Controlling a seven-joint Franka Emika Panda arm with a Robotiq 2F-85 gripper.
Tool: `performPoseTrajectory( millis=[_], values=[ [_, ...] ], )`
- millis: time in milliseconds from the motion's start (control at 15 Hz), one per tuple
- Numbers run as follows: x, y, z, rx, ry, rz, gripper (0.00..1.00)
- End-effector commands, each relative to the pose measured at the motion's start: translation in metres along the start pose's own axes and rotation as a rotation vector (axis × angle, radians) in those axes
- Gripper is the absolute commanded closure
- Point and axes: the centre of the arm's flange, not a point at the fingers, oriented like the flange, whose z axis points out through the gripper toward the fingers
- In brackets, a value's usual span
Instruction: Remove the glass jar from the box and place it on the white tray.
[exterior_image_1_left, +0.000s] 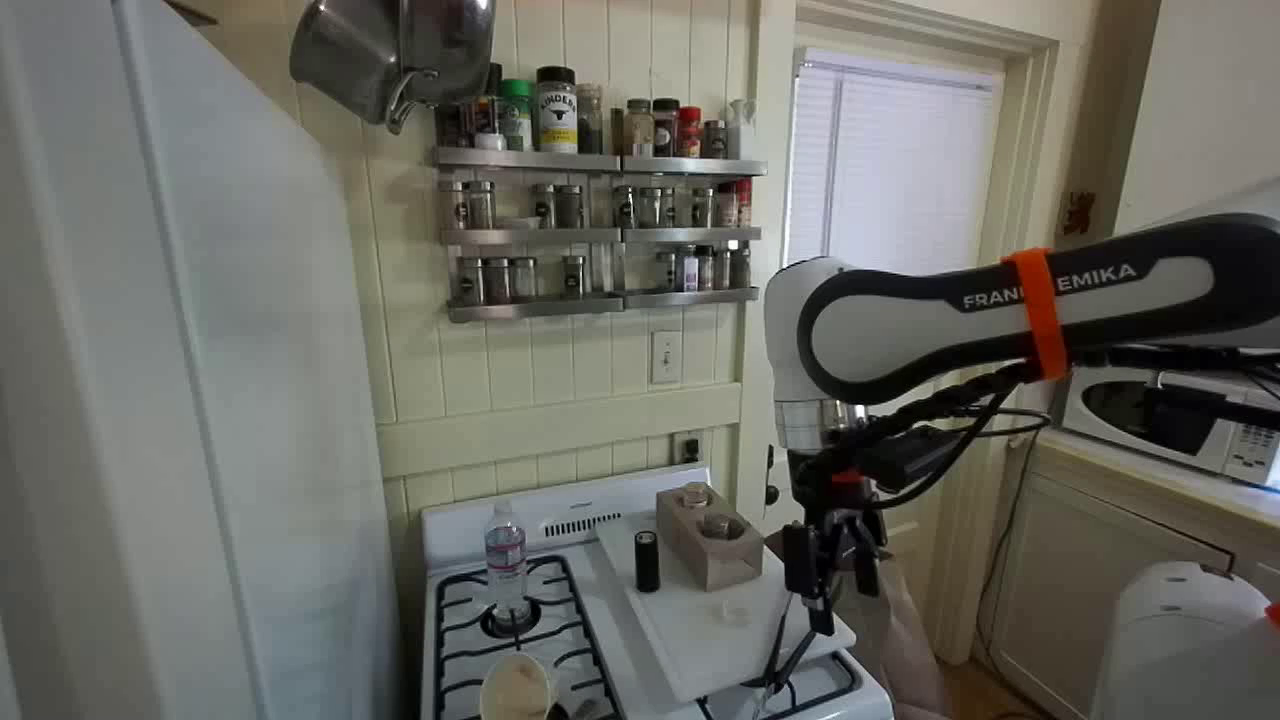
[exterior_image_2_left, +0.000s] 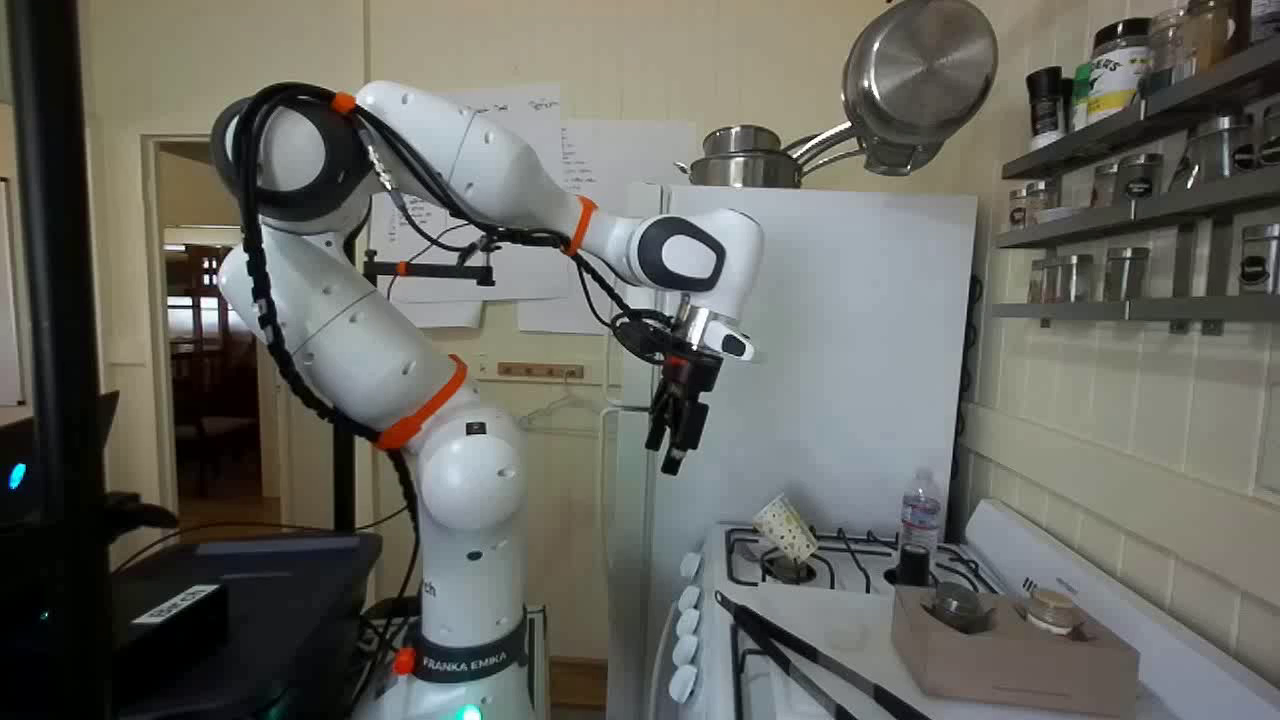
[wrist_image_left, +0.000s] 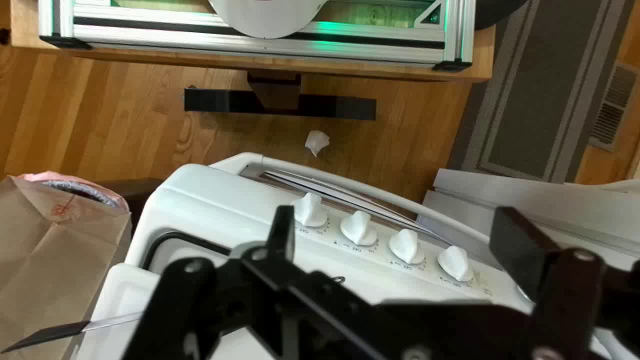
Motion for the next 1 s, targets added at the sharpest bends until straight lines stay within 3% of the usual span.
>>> performPoseTrajectory(
  millis=[0,400,933],
  values=[
    [0.0,0.0,0.0,0.0,0.0,0.0,0.0],
    [0.006,0.005,-0.001,-0.004,0.031,0.01,0.0],
    [0.086,0.082,-0.03,0.168,0.2,0.15,0.0]
  ],
)
